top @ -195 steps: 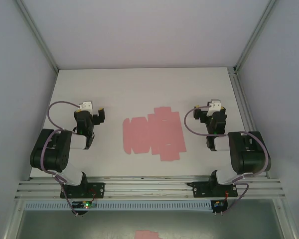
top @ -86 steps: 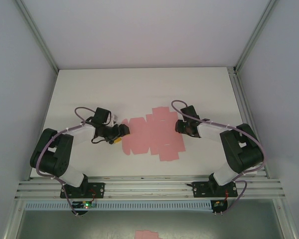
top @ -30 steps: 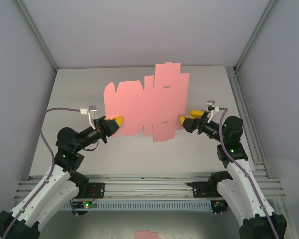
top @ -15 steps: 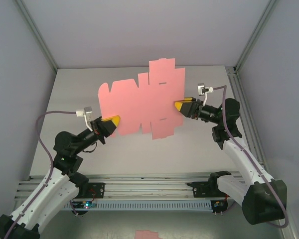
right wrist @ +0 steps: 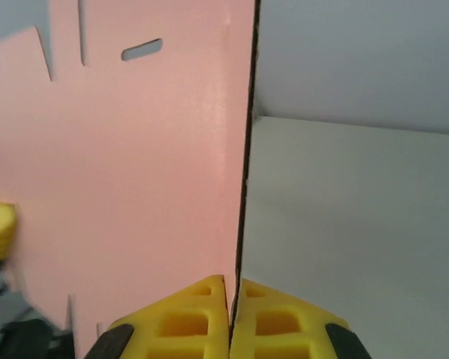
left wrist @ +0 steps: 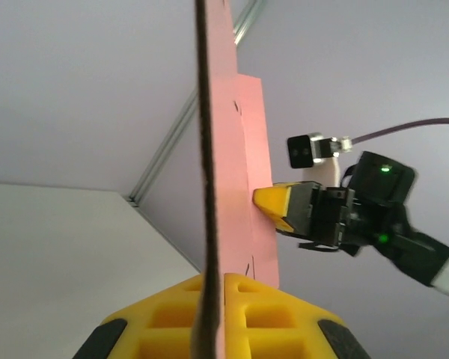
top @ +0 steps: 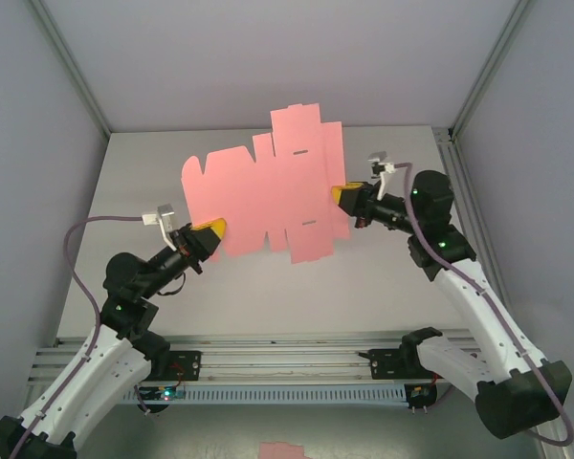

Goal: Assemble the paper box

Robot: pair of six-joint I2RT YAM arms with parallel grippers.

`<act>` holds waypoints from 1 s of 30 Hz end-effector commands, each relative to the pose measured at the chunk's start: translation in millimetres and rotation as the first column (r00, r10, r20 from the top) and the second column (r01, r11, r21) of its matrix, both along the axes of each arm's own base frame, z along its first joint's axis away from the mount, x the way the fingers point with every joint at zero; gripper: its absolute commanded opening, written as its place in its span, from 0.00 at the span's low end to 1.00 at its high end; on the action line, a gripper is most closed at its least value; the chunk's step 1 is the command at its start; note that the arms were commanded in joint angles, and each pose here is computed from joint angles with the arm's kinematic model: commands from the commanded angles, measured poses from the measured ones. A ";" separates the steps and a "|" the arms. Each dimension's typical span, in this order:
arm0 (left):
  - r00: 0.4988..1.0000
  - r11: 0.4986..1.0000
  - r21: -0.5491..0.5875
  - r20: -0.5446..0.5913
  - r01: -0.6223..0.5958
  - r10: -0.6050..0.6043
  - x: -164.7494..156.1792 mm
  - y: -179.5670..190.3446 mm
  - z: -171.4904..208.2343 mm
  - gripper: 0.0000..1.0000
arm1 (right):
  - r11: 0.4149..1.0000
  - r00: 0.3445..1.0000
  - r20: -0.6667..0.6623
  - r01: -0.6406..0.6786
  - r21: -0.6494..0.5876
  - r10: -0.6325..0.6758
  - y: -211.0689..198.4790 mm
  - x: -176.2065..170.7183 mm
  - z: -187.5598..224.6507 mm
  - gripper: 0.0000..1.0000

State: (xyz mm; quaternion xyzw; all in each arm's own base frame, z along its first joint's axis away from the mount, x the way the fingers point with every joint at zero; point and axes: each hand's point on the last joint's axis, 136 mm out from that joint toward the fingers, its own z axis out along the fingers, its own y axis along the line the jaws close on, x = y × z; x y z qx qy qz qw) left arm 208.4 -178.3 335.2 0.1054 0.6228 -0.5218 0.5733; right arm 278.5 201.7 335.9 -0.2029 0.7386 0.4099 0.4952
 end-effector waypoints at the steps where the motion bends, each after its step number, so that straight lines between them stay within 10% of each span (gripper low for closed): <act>1: 0.996 0.998 0.036 -0.068 -0.047 0.050 11.7 0.7 -13.8 0.00 | 0.931 0.983 0.068 0.185 -0.314 -0.173 -14.9 10.9 -31.8 0.00; 16: 0.940 0.976 0.178 -0.295 -0.122 0.171 59.8 -10.2 -82.6 0.01 | 0.782 0.937 0.245 0.345 -0.519 -0.250 34.1 19.9 -17.5 0.00; 18: 0.940 0.978 0.175 -0.297 -0.117 0.166 59.0 -11.1 -84.0 0.17 | 0.807 0.953 0.227 0.292 -0.513 -0.200 45.1 16.3 -17.9 0.00; 23: 0.865 0.926 0.313 -0.379 -0.214 0.328 60.7 14.3 -116.6 0.96 | 0.774 0.963 0.268 0.175 -0.609 -0.007 56.6 8.0 -20.0 0.00; 30: 0.640 0.720 0.597 -0.406 -0.355 0.652 35.3 88.2 -154.1 1.00 | 0.661 0.957 0.199 0.010 -0.750 0.212 44.1 3.9 -34.0 0.00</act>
